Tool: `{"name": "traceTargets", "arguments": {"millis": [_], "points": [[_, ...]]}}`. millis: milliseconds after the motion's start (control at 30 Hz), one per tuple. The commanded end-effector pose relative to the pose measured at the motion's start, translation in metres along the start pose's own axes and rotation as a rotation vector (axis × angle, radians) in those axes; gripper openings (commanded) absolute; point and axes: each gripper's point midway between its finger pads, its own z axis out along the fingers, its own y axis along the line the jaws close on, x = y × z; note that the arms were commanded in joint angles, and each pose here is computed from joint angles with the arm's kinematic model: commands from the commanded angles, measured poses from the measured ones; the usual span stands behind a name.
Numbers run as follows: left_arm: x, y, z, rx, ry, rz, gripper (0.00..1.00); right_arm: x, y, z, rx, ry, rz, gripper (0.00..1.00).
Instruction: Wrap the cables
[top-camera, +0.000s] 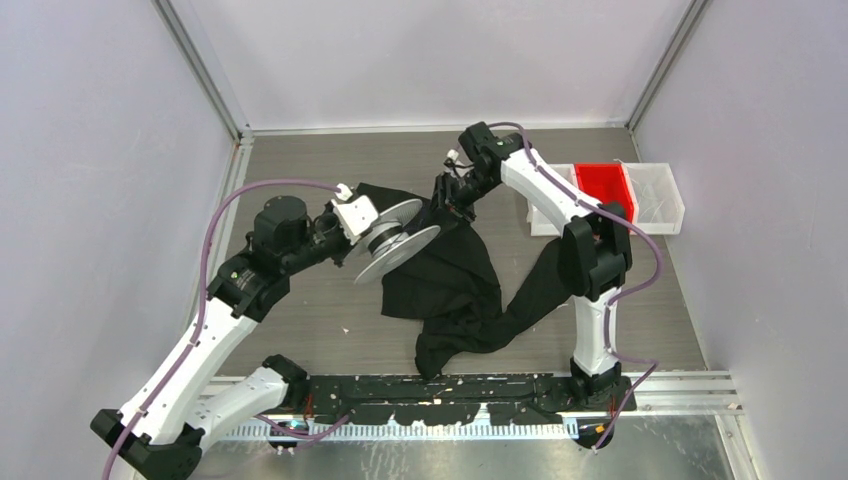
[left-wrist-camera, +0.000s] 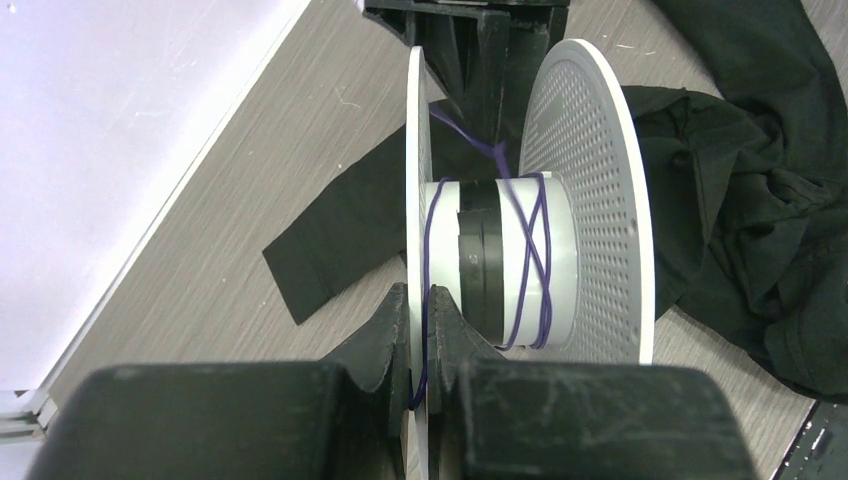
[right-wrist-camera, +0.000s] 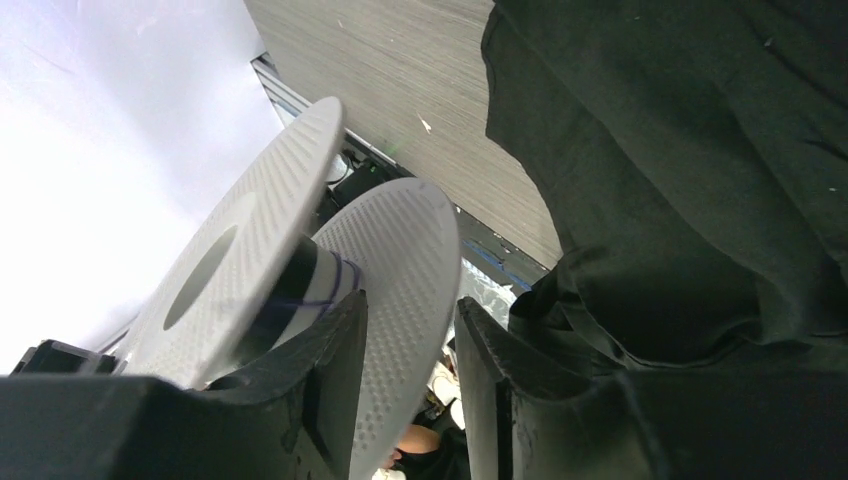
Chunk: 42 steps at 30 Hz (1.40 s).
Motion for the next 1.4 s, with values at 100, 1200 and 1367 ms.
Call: {"name": "traceTargets", "arguments": {"millis": [100, 1200, 1367], "points": [[-0.047, 0.027, -0.014, -0.111, -0.149, 0.049, 0.0, 0.003, 0.001, -0.037, -0.014, -0.055, 0.006, 0.45], [0.093, 0.174, -0.032, -0.686, 0.038, -0.86, 0.0, -0.027, -0.07, -0.116, 0.152, -0.364, 0.075, 0.49], [0.117, 0.175, -0.026, -0.67, 0.037, -0.973, 0.0, -0.023, -0.071, -0.113, 0.143, -0.346, 0.073, 0.49]]}}
